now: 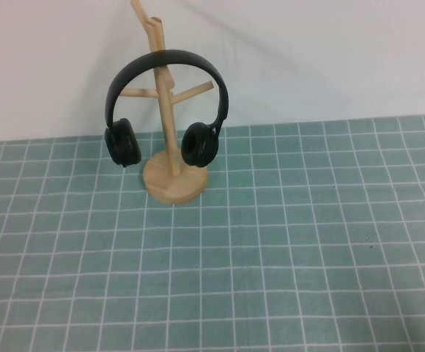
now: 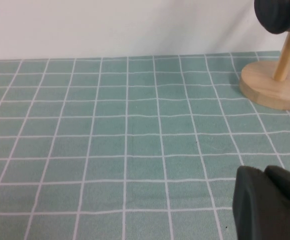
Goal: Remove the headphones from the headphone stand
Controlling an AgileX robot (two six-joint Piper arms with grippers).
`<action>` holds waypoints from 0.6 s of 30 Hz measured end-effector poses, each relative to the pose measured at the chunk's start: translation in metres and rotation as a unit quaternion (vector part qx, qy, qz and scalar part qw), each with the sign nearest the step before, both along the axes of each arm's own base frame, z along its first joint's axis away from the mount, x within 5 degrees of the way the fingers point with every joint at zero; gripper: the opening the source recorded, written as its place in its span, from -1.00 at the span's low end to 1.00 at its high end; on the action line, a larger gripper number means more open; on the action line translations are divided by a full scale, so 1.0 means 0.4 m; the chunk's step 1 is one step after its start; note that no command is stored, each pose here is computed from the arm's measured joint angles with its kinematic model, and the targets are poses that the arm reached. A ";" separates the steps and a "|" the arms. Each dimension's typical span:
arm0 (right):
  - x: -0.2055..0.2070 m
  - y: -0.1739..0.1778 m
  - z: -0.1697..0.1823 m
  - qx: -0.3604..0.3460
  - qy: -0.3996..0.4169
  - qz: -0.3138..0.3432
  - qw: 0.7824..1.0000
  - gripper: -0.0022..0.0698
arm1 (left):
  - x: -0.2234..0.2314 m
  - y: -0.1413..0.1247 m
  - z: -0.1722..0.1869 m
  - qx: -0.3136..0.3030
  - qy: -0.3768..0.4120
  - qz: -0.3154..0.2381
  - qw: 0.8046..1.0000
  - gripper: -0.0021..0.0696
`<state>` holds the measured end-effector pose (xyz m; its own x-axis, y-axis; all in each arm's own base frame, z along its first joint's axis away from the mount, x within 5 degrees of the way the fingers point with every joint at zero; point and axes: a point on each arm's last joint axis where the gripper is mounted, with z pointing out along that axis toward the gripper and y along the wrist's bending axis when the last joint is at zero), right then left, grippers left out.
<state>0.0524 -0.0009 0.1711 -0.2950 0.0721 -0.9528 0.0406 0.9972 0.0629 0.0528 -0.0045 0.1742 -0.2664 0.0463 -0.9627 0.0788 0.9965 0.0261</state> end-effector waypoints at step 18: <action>0.000 0.000 0.000 0.000 0.000 0.000 1.000 -0.96 | 0.008 -0.007 0.061 -0.302 -0.103 0.027 0.947 -0.95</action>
